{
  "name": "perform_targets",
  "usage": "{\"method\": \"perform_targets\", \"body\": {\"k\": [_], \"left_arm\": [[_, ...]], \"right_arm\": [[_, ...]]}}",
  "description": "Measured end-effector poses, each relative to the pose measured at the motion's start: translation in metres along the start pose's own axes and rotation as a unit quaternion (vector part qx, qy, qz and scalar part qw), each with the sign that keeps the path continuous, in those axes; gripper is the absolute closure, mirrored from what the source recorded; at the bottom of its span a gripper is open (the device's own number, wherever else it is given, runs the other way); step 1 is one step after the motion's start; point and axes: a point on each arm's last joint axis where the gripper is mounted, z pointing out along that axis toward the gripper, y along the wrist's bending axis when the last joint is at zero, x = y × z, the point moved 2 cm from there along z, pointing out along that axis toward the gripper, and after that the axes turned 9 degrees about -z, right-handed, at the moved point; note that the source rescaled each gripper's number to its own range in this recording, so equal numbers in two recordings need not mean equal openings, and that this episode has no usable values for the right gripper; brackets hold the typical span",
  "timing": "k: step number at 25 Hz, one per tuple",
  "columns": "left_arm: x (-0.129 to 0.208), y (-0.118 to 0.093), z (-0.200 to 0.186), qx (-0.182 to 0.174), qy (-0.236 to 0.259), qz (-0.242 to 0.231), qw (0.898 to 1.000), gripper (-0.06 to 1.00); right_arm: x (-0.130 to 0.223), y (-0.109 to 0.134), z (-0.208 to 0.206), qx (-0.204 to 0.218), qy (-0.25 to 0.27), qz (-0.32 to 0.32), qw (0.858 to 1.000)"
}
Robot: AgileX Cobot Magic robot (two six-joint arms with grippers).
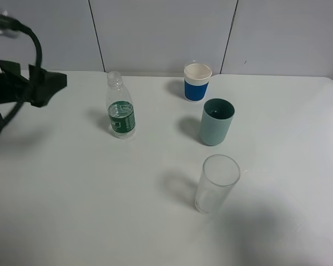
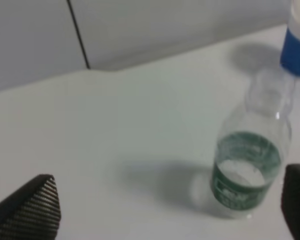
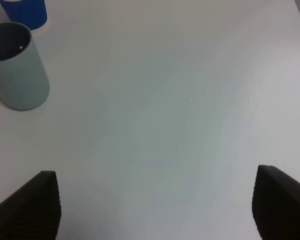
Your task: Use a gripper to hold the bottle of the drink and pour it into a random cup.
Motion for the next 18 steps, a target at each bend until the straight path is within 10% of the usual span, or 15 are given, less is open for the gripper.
{"method": "perform_targets", "body": {"k": [18], "left_arm": [[-0.040, 0.014, -0.120, -0.100, 0.039, -0.025, 0.994, 0.19]], "right_arm": [[0.000, 0.000, 0.000, 0.000, 0.000, 0.002, 1.000]]}}
